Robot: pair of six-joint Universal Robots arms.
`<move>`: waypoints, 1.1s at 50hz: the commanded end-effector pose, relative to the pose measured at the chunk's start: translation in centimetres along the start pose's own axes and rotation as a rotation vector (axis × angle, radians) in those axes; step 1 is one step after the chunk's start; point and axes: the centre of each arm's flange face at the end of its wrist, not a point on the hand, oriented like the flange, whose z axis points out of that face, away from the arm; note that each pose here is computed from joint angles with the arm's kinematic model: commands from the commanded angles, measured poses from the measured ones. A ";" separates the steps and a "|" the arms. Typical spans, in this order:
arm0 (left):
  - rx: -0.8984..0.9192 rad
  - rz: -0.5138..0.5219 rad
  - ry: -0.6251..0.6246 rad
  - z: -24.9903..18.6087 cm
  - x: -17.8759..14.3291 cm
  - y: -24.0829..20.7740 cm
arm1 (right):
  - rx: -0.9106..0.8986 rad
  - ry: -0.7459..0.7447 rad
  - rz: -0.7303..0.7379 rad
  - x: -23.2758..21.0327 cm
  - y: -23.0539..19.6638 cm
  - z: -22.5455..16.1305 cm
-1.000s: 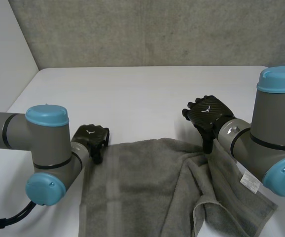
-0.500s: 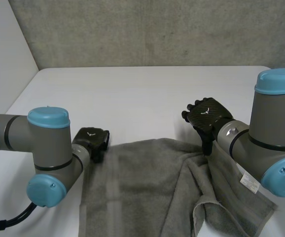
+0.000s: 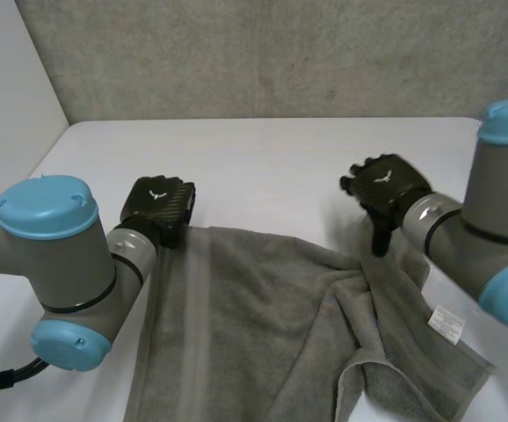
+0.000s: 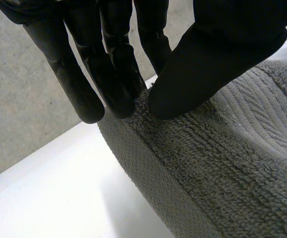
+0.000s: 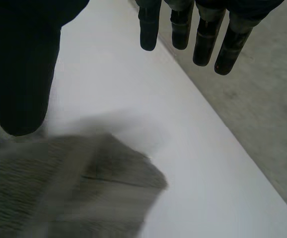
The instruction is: Fold the towel.
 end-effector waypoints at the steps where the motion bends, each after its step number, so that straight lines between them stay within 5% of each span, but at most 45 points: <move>1: 0.044 0.004 0.009 -1.2 0.2 -1.8 | -0.045 0.073 0.091 3.5 1.8 1.8; 24: 0.099 0.051 0.016 -1.9 0.6 -3.4 | -0.203 -0.086 0.193 -0.2 6.4 5.6; 32: 0.284 0.133 -0.078 1.3 -1.6 -8.6 | 0.171 0.228 0.036 7.4 -2.5 6.8; 34: 0.414 0.143 -0.151 2.6 -3.5 -13.0 | 0.442 0.418 0.003 11.1 -7.9 5.3; 41: 0.596 0.097 -0.338 2.6 -7.3 -19.8 | 0.831 0.600 0.002 13.9 -13.0 1.6; 47: 0.494 0.097 -0.355 3.0 -8.0 -16.8 | 0.709 0.436 0.069 10.8 -8.5 2.4; 55: 0.147 0.118 -0.215 2.7 -4.6 -4.3 | 0.354 0.166 0.154 5.2 3.6 4.4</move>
